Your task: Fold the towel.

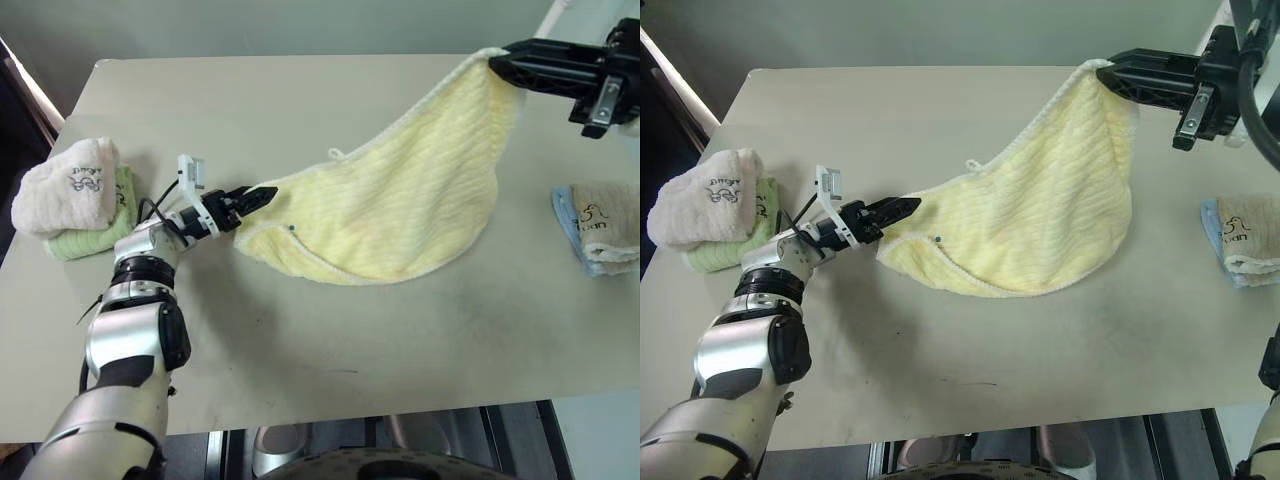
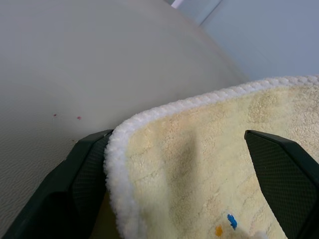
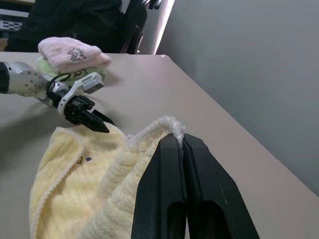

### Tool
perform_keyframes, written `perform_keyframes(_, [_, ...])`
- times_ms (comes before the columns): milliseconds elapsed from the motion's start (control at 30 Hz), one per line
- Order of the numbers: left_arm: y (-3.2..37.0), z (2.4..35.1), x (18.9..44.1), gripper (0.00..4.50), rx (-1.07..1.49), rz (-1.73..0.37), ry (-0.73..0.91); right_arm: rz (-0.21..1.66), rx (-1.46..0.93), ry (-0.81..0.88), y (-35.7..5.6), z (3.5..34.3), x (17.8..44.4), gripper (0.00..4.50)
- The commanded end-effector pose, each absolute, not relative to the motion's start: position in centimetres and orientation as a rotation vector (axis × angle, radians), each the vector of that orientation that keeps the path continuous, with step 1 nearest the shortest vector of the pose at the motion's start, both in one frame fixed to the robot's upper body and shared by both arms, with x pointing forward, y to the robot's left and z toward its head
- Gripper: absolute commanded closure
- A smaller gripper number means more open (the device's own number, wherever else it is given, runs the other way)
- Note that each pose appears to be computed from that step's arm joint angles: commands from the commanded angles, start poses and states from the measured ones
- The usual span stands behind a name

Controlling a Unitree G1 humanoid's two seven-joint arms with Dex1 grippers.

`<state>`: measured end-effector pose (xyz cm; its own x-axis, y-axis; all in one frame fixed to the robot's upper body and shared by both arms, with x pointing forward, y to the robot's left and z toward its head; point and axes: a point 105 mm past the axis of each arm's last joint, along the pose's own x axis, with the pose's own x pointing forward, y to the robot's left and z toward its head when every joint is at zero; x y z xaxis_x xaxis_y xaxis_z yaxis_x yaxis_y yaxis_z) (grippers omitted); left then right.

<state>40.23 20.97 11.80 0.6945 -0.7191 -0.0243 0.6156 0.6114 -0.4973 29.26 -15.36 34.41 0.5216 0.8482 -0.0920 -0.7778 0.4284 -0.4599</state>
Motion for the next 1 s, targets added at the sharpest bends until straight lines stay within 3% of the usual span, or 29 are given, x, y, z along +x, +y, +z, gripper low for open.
perform_keyframes(33, [21.3,12.4,40.5,0.00,-0.498,-0.764,0.226,0.997,-0.516,-0.203,-15.6,35.4,28.7,4.46])
perform_keyframes(100, [21.2,12.5,40.5,0.00,-0.532,-0.765,0.231,0.993,-0.520,-0.200,-15.6,35.3,28.8,4.46])
perform_keyframes(200, [21.2,12.0,40.4,0.58,-0.519,-0.759,0.244,0.986,-0.525,-0.199,-15.7,35.3,28.8,4.50])
perform_keyframes(567, [21.0,12.5,40.6,4.48,-0.618,-0.756,0.197,0.972,-0.526,-0.199,-15.9,35.2,28.7,4.50])
perform_keyframes(800, [22.0,12.9,41.4,4.48,-0.538,-0.664,0.110,0.955,-0.536,-0.195,-16.2,35.0,28.7,4.50])
perform_keyframes(1000, [23.6,16.8,43.9,4.48,-0.472,-0.446,-0.115,0.875,-0.529,-0.193,-17.8,35.0,29.7,4.50])
